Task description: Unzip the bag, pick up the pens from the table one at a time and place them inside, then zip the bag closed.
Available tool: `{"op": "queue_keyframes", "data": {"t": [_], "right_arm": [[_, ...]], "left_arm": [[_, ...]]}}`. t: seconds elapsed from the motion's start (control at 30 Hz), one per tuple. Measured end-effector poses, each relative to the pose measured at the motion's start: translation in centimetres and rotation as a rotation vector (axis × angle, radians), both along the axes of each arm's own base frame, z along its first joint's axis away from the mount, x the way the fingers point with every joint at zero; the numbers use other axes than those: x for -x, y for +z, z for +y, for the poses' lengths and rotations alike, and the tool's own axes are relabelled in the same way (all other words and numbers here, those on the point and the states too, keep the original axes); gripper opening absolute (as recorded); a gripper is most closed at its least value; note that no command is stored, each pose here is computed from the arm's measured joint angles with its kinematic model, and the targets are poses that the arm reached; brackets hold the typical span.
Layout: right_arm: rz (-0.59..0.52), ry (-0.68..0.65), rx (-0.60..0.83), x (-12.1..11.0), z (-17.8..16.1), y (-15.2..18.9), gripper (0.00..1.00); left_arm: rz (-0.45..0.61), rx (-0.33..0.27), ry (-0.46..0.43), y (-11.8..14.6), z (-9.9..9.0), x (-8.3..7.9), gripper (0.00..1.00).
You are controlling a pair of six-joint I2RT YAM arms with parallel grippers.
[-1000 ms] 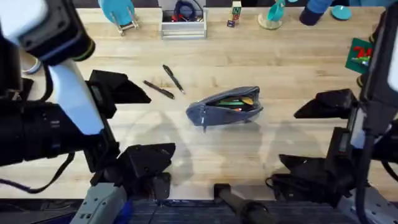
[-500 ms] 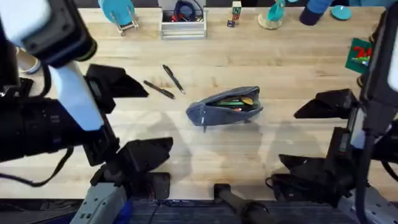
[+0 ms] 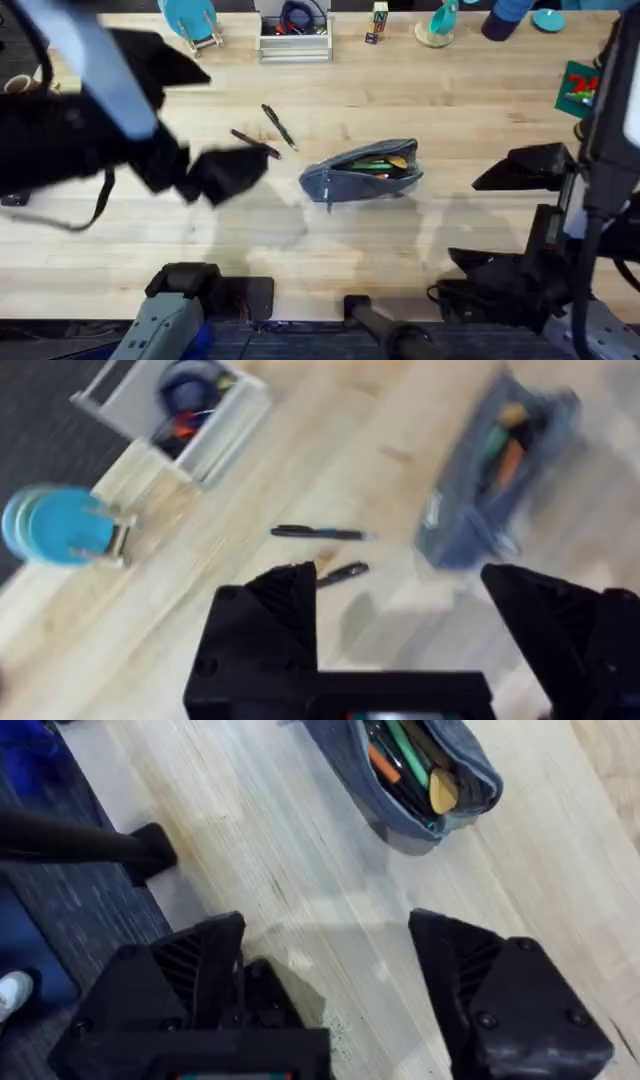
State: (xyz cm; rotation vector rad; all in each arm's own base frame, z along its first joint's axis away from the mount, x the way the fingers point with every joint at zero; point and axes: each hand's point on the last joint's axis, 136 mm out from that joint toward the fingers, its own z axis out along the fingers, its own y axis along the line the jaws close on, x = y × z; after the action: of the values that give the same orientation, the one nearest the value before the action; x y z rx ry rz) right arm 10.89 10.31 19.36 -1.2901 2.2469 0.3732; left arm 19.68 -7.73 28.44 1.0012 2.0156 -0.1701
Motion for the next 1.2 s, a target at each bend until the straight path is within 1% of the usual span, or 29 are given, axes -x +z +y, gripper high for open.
{"op": "queue_keyframes", "data": {"t": [0.07, 0.13, 0.27, 0.37, 0.47, 0.57, 0.63, 0.7, 0.83, 0.93, 1.0, 1.07, 1.2], "right_arm": [[0.0, 0.0, 0.0, 0.0, 0.0, 0.0, 0.997], [0.0, 0.0, 0.0, 0.0, 0.0, 0.0, 0.997], [0.0, 0.0, 0.0, 0.0, 0.0, 0.0, 0.997], [0.0, 0.0, 0.0, 0.0, 0.0, 0.0, 0.997], [0.0, 0.0, 0.0, 0.0, 0.0, 0.0, 0.998], [0.0, 0.0, 0.0, 0.0, 0.0, 0.0, 0.997], [0.0, 0.0, 0.0, 0.0, 0.0, 0.0, 0.997], [0.0, 0.0, 0.0, 0.0, 0.0, 0.0, 0.997], [0.0, 0.0, 0.0, 0.0, 0.0, 0.0, 0.997], [0.0, 0.0, 0.0, 0.0, 0.0, 0.0, 0.996], [0.001, 0.0, 0.0, 0.0, 0.0, 0.0, 0.998], [0.0, 0.0, 0.0, 0.0, 0.0, 0.0, 0.997], [0.001, 0.0, 0.0, 0.0, 0.0, 0.0, 0.997]], "left_arm": [[0.037, 0.069, 0.104, 0.2, 0.4, -1.8, 0.993], [0.11, 0.138, 0.211, -0.4, 0.9, -3.4, 0.993], [0.326, 0.265, 0.416, -3.2, 1.4, -5.9, 0.993], [0.522, 0.35, 0.589, -6.0, 1.7, -6.8, 0.993], [0.64, 0.398, 0.699, -8.0, 1.8, -7.7, 0.993], [0.715, 0.43, 0.775, -9.7, 1.8, -9.0, 0.994], [0.769, 0.442, 0.822, -10.9, 1.8, -9.5, 0.994], [0.834, 0.438, 0.864, -12.5, 1.8, -9.8, 0.995], [0.963, 0.413, 0.938, -15.5, 1.8, -9.8, 0.994], [1.031, 0.389, 1.016, -17.6, 2.2, -9.9, 0.995], [1.05, 0.367, 1.102, -18.7, 2.9, -9.8, 0.995], [1.046, 0.347, 1.198, -19.4, 3.8, -9.8, 0.995], [0.983, 0.333, 1.364, -19.8, 5.7, -10.1, 0.994]]}}
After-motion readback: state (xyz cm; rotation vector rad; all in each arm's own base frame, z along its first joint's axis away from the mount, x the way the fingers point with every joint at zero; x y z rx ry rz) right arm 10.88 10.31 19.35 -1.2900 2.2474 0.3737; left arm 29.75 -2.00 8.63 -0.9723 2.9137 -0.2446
